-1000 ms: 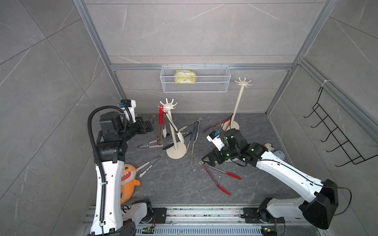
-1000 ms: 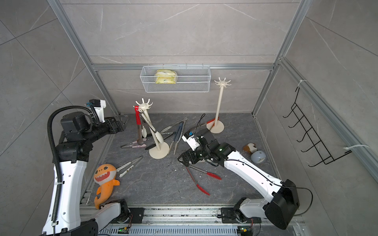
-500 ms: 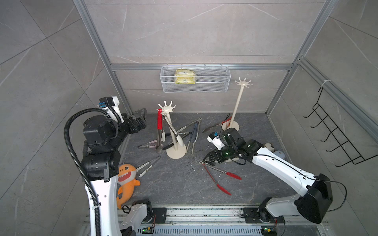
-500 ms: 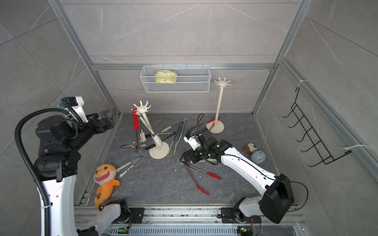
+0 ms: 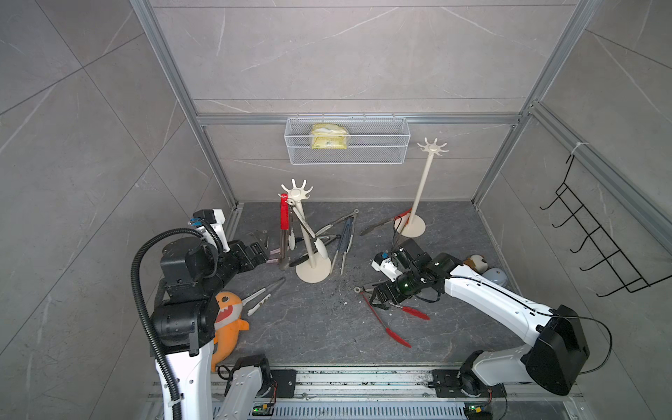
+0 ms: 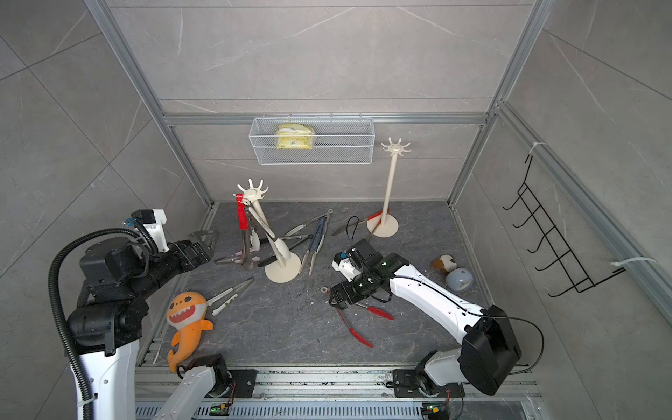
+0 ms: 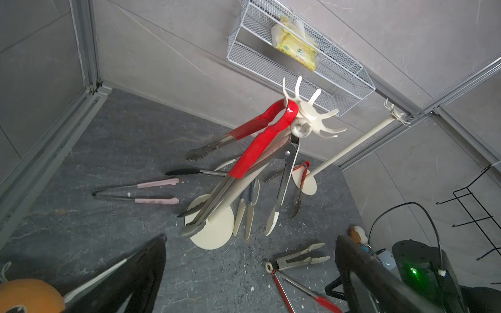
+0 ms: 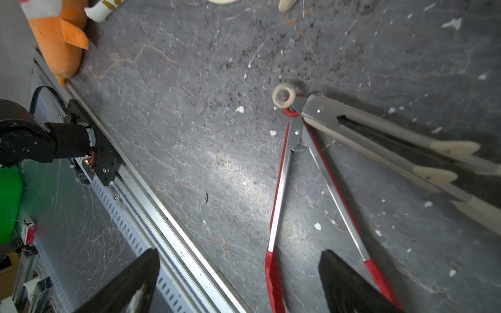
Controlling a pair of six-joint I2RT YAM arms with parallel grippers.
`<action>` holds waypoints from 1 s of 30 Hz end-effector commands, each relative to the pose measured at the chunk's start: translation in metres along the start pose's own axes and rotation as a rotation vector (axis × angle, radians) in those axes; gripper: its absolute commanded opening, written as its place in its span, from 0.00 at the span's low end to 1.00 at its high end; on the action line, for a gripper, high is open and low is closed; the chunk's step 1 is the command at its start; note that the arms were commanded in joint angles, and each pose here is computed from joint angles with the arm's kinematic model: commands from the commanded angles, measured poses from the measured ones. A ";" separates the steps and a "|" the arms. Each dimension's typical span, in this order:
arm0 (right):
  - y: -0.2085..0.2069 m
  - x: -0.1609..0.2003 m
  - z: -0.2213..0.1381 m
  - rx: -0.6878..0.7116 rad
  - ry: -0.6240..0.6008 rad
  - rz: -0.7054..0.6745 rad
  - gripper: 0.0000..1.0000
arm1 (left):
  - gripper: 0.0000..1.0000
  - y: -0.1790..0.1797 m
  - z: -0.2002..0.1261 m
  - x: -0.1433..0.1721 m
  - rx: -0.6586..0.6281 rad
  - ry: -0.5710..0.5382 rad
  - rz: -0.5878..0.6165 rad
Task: Hang food tongs on kitchen utensil racks
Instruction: Hang the food tongs on the rack, then pick up the food tongs from the center of the board.
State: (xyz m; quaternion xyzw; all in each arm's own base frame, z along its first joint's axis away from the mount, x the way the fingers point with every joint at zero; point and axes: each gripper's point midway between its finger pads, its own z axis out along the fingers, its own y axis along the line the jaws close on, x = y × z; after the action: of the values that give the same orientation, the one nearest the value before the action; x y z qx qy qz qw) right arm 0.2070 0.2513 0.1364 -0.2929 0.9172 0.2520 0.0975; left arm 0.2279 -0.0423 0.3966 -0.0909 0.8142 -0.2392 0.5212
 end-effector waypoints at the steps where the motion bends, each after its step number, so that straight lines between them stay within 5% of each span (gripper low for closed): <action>1: 0.000 0.020 0.016 0.023 0.090 -0.002 0.92 | 1.00 -0.005 -0.011 0.017 0.027 0.030 -0.008; 13: -0.005 0.033 0.053 0.113 0.169 -0.019 0.86 | 1.00 -0.020 -0.041 0.034 0.085 0.003 0.047; 30: -0.027 0.041 0.079 0.254 0.235 0.013 0.74 | 0.99 -0.005 -0.027 0.043 0.031 0.077 0.033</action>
State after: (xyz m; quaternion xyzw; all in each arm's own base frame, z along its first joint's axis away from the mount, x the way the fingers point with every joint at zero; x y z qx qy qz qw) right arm 0.1862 0.2567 0.0487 -0.3095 0.9429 0.1220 0.0158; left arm 0.1795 -0.0562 0.3705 -0.0698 0.8308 -0.2512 0.4917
